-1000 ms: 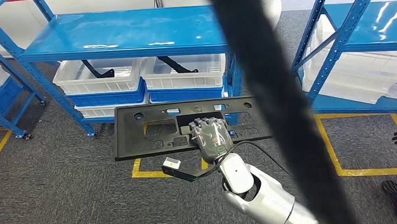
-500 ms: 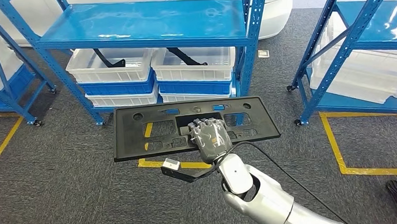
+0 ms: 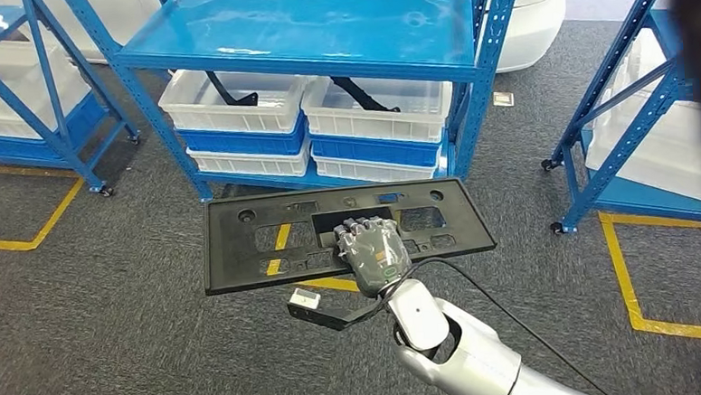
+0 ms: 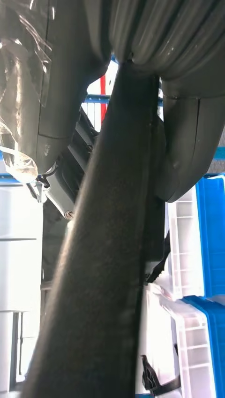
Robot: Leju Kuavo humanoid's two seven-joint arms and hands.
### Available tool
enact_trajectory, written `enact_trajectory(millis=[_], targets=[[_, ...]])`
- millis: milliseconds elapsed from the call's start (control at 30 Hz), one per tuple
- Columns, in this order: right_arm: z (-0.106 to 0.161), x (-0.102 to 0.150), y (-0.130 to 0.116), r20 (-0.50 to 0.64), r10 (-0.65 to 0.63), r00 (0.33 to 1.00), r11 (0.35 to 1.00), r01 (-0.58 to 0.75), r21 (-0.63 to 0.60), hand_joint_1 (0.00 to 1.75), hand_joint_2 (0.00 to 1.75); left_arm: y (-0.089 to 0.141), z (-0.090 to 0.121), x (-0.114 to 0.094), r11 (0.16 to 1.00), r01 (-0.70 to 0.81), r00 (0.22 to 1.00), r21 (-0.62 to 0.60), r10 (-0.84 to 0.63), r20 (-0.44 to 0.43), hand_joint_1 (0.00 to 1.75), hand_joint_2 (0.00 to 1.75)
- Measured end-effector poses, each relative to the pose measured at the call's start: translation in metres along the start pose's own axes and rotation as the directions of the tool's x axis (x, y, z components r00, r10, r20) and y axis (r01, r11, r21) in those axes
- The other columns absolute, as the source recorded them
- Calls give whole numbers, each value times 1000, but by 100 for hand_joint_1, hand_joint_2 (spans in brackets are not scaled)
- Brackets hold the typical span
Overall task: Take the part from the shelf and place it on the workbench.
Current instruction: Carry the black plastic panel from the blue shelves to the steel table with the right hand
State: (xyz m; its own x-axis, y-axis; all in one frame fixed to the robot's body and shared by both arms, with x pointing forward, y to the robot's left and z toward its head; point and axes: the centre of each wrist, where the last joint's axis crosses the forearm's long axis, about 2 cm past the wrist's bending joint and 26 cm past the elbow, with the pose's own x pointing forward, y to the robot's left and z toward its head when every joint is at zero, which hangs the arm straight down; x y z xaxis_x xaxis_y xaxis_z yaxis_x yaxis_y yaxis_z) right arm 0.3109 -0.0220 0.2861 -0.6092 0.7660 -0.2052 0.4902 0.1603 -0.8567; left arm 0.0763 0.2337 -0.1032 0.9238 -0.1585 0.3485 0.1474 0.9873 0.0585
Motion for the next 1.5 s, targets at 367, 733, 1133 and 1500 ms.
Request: enact_trajectory(millis=[367,733,1133,1500], targets=[[1,0,-2,1,0,1000,1000,0,-15,175,175,2,-1,4,999,38,999,3,-38,1,0,175],[12,-3,4,-16,5,1000,1000,-5,0,175,175,3,-1,5,998,64,998,7,-64,6,0,175],[13,-10,-1,-31,15,999,1000,-15,-21,175,175,3,-2,8,996,90,996,4,-90,12,0,175],[16,-13,-7,-55,23,998,999,-25,-37,175,175,9,-5,26,990,139,989,22,-140,39,0,175]])
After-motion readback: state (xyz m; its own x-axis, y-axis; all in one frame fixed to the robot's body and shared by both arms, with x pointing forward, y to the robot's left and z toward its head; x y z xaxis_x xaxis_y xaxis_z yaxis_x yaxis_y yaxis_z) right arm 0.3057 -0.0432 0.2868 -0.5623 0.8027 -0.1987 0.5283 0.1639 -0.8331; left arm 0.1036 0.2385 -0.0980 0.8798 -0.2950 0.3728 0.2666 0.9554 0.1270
